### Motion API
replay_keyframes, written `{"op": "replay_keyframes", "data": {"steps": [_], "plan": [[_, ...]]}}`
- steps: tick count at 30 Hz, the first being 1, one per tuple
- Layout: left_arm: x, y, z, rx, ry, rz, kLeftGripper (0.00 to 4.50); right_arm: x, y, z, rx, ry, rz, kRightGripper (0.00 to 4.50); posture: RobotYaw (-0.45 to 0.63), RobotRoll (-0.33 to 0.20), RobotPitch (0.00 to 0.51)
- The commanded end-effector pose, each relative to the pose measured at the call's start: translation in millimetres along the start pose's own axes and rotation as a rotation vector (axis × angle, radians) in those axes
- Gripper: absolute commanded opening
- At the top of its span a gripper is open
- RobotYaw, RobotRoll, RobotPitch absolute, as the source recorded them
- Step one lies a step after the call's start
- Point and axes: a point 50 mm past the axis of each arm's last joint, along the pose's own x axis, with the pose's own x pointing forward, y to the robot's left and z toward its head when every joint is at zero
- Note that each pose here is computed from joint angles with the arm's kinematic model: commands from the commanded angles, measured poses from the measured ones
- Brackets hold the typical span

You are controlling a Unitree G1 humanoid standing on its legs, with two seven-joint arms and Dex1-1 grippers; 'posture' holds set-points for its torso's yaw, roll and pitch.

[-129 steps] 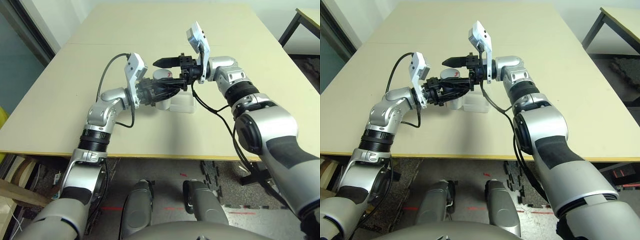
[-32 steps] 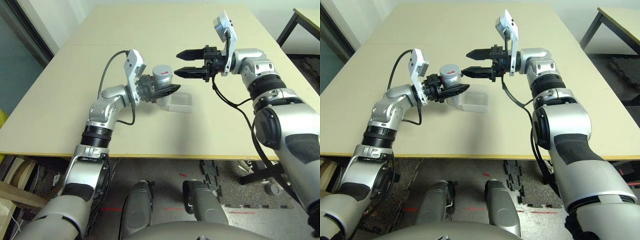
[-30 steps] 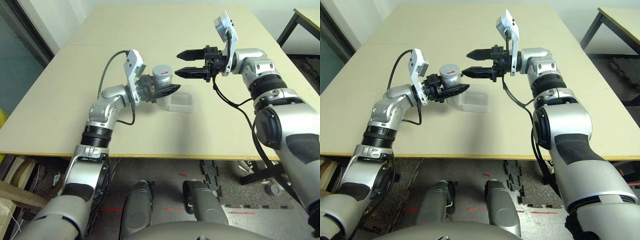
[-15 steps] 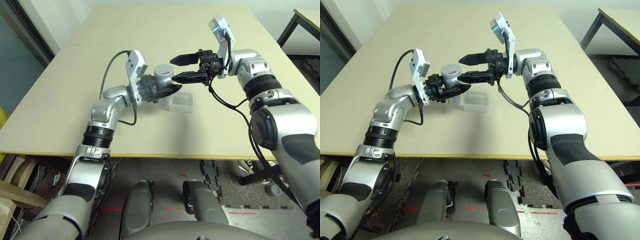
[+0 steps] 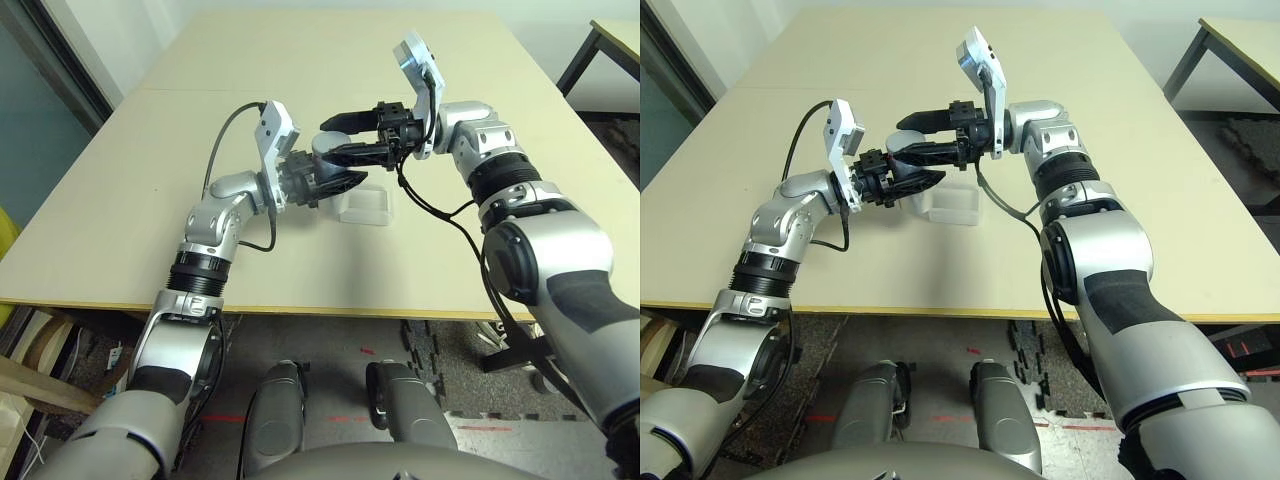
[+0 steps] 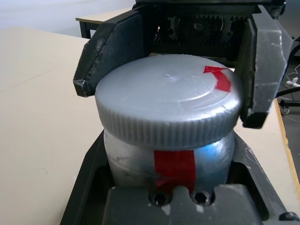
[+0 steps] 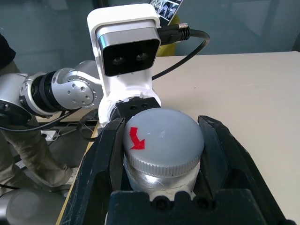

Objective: Pour the medicine from the bottle into the box.

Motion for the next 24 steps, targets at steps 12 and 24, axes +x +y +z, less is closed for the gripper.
{"op": "replay_keyframes", "data": {"steps": [12, 24], "plan": [[-4.3, 3.3, -5.8, -0.018, -0.004, 0.050, 2.65, -48.5, -16.0, 28.9, 0.170, -0.210, -0.366, 2.57, -0.09, 0.000, 0.095], [-18.1, 16.8, -3.6, 0.011, -0.009, 0.156, 2.65, -148.0, -5.3, -5.2, 0.161, 0.155, -0.828, 2.57, -0.11, 0.000, 0.096]]}}
